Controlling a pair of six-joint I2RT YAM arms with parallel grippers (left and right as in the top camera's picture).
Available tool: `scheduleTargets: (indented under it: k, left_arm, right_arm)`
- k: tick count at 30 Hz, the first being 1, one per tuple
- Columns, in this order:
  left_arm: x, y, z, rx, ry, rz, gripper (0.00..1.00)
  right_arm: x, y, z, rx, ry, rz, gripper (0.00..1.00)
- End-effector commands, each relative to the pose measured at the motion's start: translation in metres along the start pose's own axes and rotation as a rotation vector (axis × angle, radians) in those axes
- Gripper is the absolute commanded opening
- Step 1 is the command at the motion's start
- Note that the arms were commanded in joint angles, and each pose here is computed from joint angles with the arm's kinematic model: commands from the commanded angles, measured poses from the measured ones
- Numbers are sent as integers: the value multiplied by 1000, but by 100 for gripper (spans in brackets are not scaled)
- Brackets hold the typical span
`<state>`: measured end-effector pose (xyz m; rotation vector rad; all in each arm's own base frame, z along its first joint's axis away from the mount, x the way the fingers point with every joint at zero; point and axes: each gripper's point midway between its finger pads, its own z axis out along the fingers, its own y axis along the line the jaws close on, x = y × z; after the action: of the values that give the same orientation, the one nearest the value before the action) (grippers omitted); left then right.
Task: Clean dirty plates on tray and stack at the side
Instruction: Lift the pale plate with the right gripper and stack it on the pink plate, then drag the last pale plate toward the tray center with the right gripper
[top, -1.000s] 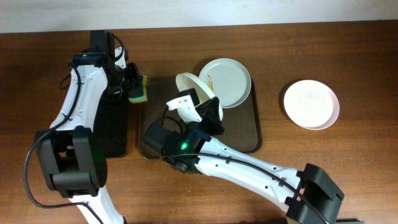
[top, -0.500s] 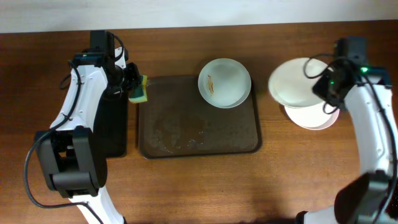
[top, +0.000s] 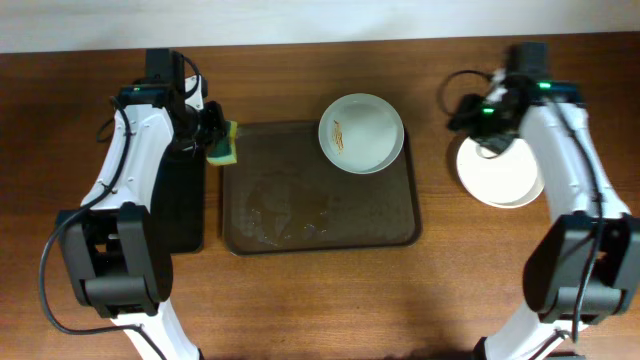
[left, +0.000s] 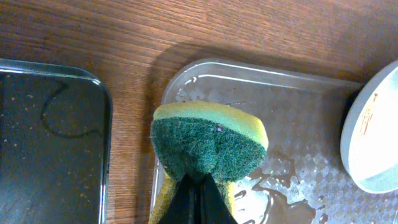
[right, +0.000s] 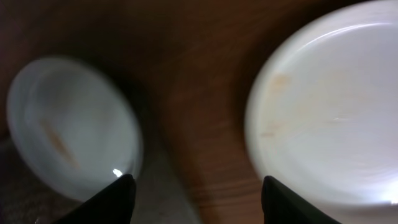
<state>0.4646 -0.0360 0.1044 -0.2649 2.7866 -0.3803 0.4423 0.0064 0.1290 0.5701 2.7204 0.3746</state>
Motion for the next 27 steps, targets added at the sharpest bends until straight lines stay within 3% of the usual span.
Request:
scheduleTargets:
  k: [1,7,9,14,16,17,22,24,25,27]
  left_arm:
    - [2,-25,-4,30,-10,185,0]
    - [5,-38,-2,36,-6,225,1]
    - [6,-38,-1,36,-5,225,0]
    - [5,-38,-1,36,-6,225,0]
    - [5,-38,-1,36,-6,225,1]
    - [5,-38,-1,36,-6,225,0]
    - [5,-37,-1,33,-7,225,0]
    - [5,-37,-1,33,-7,225,0]
    - [5,-37,-1,33,-7,225,0]
    - [5,-37,-1,32,-7,225,1]
  right_arm:
    - [21,36,27,37,31,-14,65]
    - [52,57,103,65,120,-24,51]
    - [58,58,118,71,136,-17,32]
    - [88,75,127,75,184,-51,26]
    - [109,79,127,96,235,-69,11]
    - [122,81,125,100,277,-77,10]
    - [195,104,108,141,457,-214,10]
    - [183,123,93,102,422,-253,22]
    - [164,133,81,72,388,-312,36]
    - [118,139,67,70,261,-473,55]
